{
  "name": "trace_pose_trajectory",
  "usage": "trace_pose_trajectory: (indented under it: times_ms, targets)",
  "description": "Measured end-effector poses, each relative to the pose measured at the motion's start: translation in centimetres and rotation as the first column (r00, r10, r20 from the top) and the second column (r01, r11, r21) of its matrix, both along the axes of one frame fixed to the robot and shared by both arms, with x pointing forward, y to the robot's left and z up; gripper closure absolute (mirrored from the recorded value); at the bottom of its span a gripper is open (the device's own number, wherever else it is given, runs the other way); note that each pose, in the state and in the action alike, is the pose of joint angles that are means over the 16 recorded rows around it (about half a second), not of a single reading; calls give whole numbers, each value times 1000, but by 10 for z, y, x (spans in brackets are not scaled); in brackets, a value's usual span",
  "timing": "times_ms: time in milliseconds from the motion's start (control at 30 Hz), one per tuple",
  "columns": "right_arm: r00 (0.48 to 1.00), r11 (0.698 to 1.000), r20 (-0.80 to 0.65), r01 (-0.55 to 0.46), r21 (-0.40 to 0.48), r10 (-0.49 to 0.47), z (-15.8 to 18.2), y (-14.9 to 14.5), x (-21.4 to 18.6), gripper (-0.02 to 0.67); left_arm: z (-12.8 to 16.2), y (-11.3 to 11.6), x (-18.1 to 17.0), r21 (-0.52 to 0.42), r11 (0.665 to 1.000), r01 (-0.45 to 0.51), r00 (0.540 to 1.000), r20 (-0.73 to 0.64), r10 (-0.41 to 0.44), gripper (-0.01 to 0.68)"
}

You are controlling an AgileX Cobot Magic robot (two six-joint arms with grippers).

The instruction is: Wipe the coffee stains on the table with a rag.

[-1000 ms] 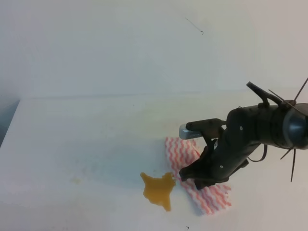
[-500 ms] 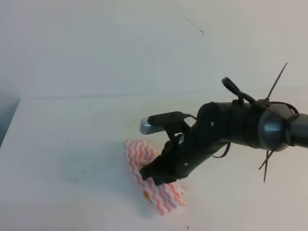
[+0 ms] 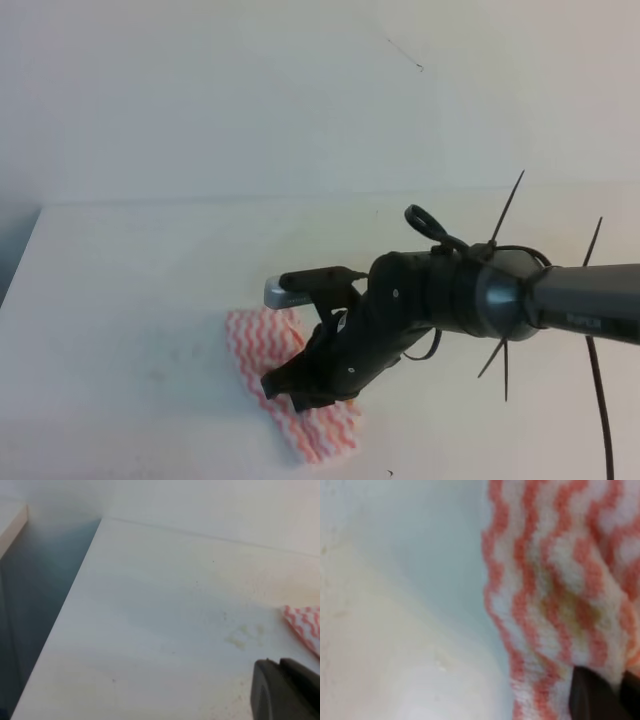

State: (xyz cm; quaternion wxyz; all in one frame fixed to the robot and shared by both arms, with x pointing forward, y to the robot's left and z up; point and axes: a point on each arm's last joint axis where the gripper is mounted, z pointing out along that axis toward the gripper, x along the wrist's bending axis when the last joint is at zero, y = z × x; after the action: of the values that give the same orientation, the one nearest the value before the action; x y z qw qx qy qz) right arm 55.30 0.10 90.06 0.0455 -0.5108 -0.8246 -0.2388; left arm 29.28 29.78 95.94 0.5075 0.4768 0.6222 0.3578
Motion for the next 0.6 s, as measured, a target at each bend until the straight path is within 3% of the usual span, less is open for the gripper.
trace_pose_trajectory:
  times_ms: [300, 600]
  targets:
    - [995, 993, -10, 97, -68, -98, -1, -33, 24, 611, 0, 0, 0, -1, 1000, 0, 1000, 0, 0, 674]
    - [992, 982, 48, 119, -149, -113, 26, -60, 32, 613, 0, 0, 0, -1, 1000, 0, 1000, 0, 0, 674]
